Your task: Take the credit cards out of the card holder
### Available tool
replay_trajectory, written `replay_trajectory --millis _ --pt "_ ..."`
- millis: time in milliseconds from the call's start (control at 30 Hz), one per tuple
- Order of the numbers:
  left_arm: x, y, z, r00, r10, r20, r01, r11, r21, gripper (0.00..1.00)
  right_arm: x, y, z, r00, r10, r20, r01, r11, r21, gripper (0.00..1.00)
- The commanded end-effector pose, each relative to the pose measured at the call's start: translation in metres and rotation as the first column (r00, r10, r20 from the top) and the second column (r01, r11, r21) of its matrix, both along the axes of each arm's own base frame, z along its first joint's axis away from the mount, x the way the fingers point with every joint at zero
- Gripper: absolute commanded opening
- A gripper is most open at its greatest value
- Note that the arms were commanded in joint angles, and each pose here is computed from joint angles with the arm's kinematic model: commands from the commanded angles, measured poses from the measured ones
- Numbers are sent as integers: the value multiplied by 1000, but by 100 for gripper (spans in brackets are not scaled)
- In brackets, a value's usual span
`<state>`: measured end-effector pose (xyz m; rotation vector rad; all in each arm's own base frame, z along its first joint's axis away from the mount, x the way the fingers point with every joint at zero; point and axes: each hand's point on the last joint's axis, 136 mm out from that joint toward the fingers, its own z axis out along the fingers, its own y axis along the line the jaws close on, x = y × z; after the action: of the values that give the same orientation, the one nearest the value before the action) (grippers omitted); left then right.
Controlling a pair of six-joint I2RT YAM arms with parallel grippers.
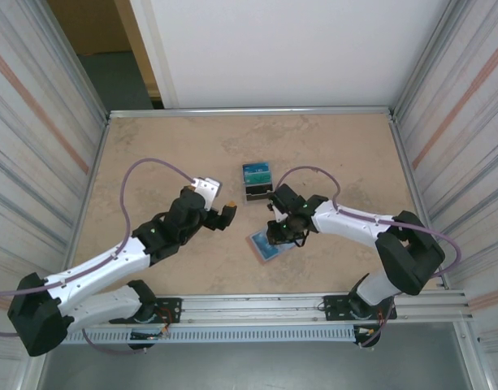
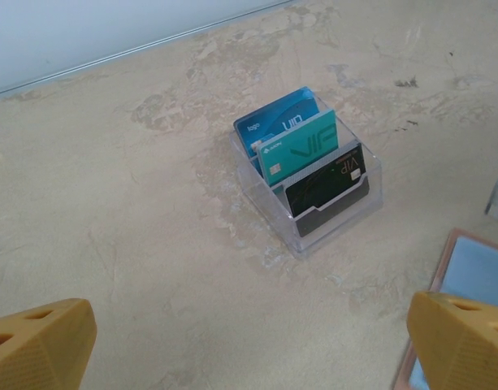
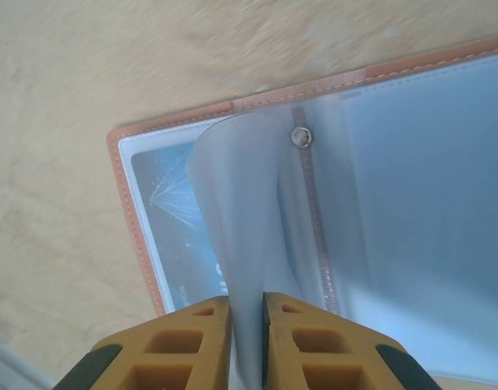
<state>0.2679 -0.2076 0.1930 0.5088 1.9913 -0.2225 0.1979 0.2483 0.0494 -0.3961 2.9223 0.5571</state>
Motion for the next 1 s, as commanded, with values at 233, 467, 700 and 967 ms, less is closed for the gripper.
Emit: replay_trajectory --millis 233,467,700,967 --pt "-15 -31 -26 1000 7 -15 -6 998 63 99 8 5 16 987 -161 13 161 987 23 23" --pt "-23 -58 -54 1000 16 -17 -12 986 169 99 19 -21 16 979 -191 69 197 976 -95 38" --pt "-27 -68 -78 996 30 -89 -19 993 116 99 25 -48 8 968 -234 90 245 958 -145 37" --pt "-51 -56 -109 965 39 -260 -14 995 100 99 26 -69 4 956 -285 73 292 950 -110 28"
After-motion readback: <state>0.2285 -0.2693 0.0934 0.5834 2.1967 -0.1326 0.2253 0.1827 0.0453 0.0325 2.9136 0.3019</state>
